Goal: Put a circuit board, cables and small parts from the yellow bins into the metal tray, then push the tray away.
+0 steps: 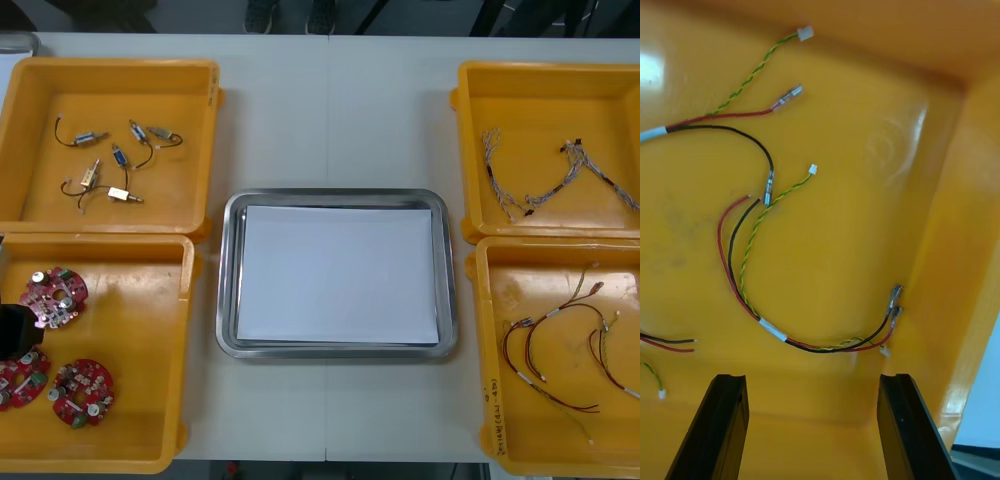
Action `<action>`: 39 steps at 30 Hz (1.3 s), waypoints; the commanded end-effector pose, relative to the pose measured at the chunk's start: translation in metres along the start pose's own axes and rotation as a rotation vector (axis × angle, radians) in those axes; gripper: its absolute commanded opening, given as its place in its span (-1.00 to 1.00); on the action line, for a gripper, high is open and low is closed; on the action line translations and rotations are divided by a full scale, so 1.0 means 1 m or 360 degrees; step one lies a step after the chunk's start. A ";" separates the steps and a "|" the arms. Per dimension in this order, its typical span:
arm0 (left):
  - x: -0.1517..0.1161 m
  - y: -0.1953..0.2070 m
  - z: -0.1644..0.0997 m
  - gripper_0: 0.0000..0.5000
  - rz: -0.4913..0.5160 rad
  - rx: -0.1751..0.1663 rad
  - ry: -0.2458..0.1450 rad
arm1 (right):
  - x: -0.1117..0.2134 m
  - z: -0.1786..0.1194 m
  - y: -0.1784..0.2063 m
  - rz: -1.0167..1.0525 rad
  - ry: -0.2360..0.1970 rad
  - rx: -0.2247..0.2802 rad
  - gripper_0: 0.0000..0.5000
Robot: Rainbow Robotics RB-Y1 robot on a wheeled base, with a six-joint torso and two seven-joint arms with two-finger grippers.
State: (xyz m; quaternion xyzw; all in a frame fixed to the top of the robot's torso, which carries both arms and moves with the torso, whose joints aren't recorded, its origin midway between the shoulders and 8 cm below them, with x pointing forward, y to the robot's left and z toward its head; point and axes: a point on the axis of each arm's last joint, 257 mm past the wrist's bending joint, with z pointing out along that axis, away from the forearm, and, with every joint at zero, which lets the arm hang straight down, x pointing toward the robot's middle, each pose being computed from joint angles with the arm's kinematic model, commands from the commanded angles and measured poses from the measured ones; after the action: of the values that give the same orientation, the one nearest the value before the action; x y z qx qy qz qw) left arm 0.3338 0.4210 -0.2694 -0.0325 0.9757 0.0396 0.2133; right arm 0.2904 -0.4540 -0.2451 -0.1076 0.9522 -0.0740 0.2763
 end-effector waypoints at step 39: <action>0.037 -0.004 0.052 1.00 0.0116 -0.0016 0.0034 | 0.027 0.063 0.010 -0.0595 0.0201 -0.0234 1.00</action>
State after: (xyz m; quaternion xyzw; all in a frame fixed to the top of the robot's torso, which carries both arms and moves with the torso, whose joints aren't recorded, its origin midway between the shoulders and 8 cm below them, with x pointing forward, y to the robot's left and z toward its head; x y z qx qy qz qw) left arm 0.3351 0.4250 -0.3184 -0.0212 0.9751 0.0524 0.2146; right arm 0.2927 -0.4492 -0.3185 -0.2625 0.9440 -0.0399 0.1959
